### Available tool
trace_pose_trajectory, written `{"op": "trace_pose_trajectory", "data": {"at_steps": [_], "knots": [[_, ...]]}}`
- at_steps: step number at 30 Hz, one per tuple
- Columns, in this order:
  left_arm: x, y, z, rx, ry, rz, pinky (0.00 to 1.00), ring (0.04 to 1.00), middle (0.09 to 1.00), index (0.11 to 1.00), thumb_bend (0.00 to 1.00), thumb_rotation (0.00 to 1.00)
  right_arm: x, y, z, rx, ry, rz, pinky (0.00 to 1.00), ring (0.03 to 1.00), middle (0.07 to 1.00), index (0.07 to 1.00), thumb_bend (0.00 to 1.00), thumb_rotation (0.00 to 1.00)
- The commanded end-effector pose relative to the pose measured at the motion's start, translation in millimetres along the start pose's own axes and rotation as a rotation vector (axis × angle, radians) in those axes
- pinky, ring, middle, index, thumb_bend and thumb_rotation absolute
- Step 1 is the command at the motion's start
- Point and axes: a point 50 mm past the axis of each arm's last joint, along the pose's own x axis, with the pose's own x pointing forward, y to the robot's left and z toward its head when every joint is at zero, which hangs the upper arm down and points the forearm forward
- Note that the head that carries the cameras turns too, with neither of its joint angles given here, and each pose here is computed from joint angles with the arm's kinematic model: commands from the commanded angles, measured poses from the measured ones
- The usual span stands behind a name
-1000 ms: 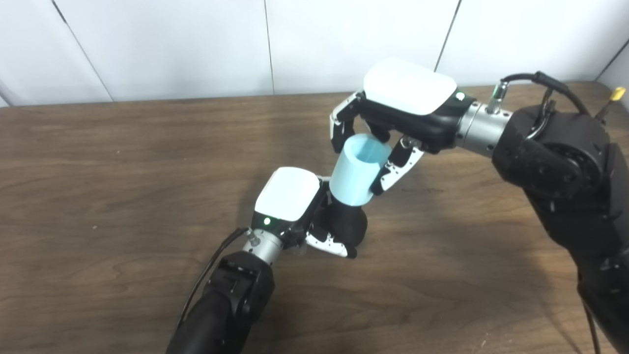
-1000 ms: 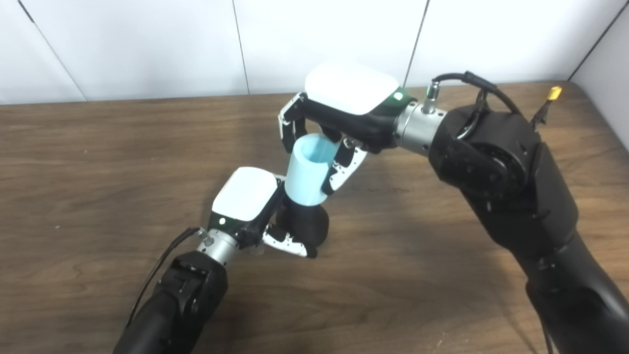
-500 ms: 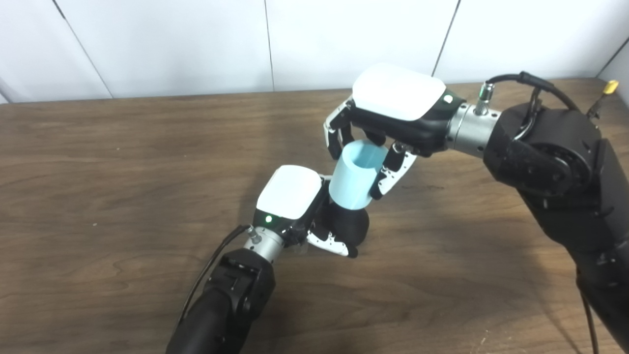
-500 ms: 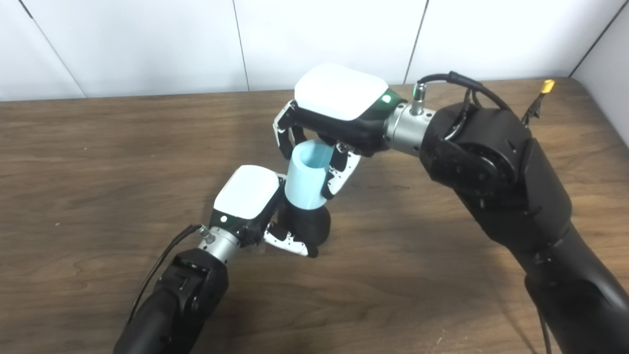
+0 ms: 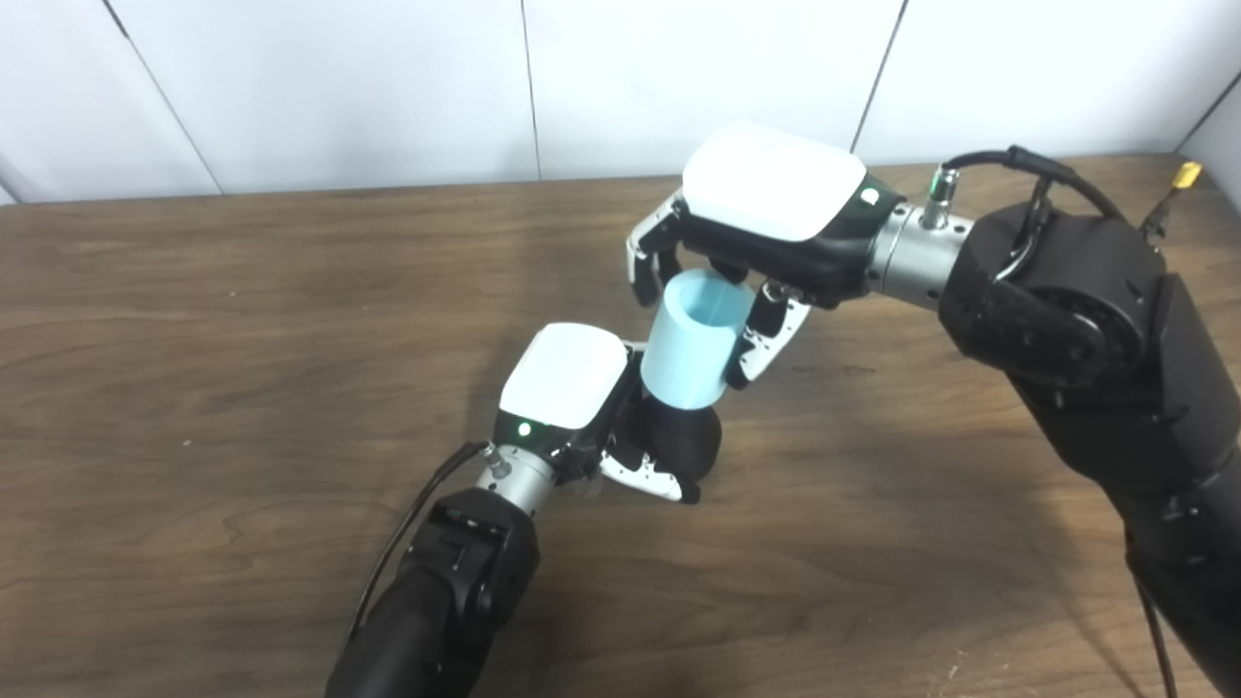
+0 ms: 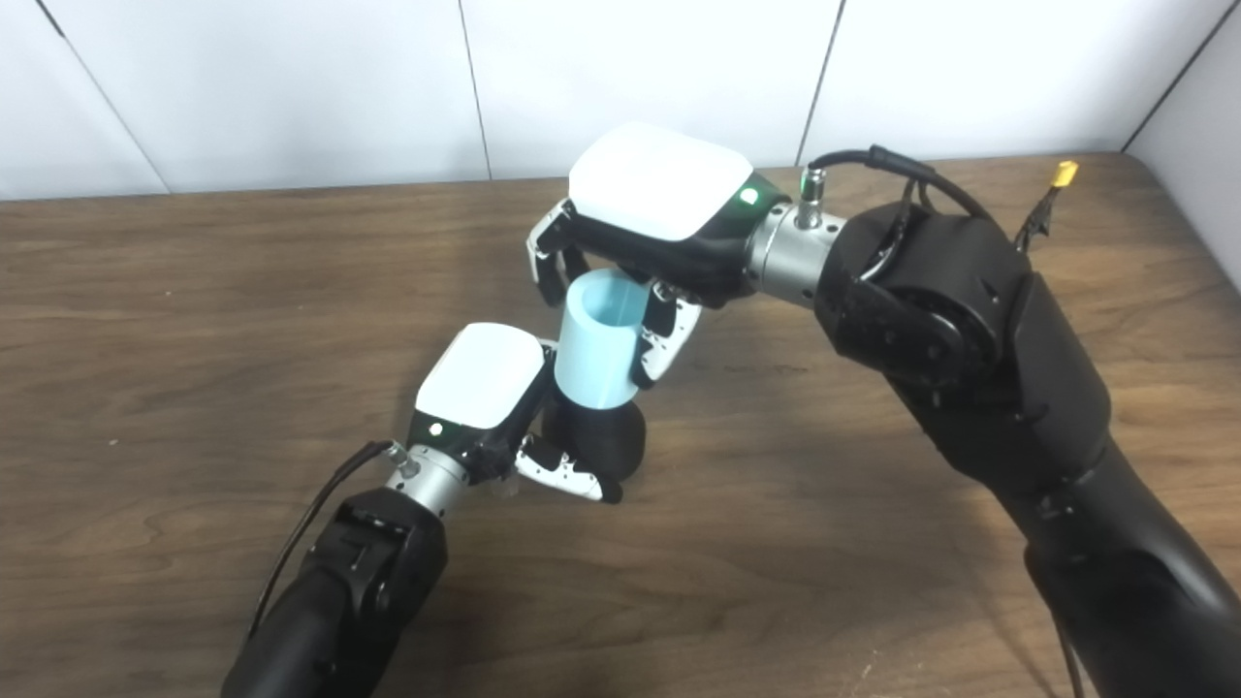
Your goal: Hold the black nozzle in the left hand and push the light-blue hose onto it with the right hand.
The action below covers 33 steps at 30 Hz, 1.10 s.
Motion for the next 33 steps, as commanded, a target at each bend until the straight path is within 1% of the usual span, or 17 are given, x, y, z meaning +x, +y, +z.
{"op": "trace_pose_trajectory", "data": {"at_steps": [1, 2, 3, 6, 7, 12, 17, 27, 30, 33], "knots": [[7, 19, 9, -0.002, -0.030, 0.068, 0.47, 0.563, 0.504, 0.479, 0.52, 0.00, -4, -14, -1, -0.055, 0.019, -0.001, 0.68, 0.758, 0.767, 0.725, 1.00, 0.29], [7, 19, 9, -0.002, -0.030, 0.065, 0.47, 0.568, 0.509, 0.477, 0.52, 0.00, -5, -15, -1, -0.055, 0.028, 0.003, 0.76, 0.813, 0.803, 0.762, 1.00, 0.32], [7, 19, 9, -0.002, -0.030, 0.064, 0.47, 0.569, 0.510, 0.477, 0.52, 0.00, -5, -16, -1, -0.055, 0.034, 0.005, 0.79, 0.838, 0.819, 0.779, 1.00, 0.34], [7, 18, 9, -0.003, -0.029, 0.064, 0.48, 0.572, 0.511, 0.477, 0.52, 0.00, -5, -19, -1, -0.061, 0.043, 0.005, 0.85, 0.880, 0.837, 0.798, 1.00, 0.36], [7, 18, 9, -0.003, -0.029, 0.066, 0.48, 0.572, 0.512, 0.476, 0.52, 0.00, -5, -20, -2, -0.063, 0.042, 0.003, 0.86, 0.883, 0.837, 0.796, 1.00, 0.37], [7, 19, 10, -0.004, -0.032, 0.068, 0.47, 0.566, 0.511, 0.476, 0.52, 0.00, -7, -25, -2, -0.074, 0.036, -0.004, 0.84, 0.869, 0.828, 0.789, 1.00, 0.39], [7, 19, 9, -0.003, -0.031, 0.064, 0.48, 0.572, 0.515, 0.475, 0.52, 0.00, -10, -30, -1, -0.068, 0.029, -0.021, 0.81, 0.848, 0.814, 0.778, 1.00, 0.38], [6, 18, 8, 0.002, -0.032, 0.065, 0.45, 0.560, 0.509, 0.477, 0.52, 0.00, -17, -44, -1, -0.051, 0.038, -0.096, 0.80, 0.827, 0.788, 0.758, 1.00, 0.39], [6, 18, 8, 0.007, -0.034, 0.064, 0.45, 0.560, 0.511, 0.476, 0.52, 0.00, -20, -49, -2, -0.066, 0.033, -0.132, 0.78, 0.814, 0.777, 0.749, 1.00, 0.38], [6, 18, 9, 0.008, -0.034, 0.062, 0.45, 0.560, 0.511, 0.477, 0.52, 0.00, -22, -52, -3, -0.068, 0.037, -0.141, 0.80, 0.817, 0.775, 0.749, 1.00, 0.37]]}}
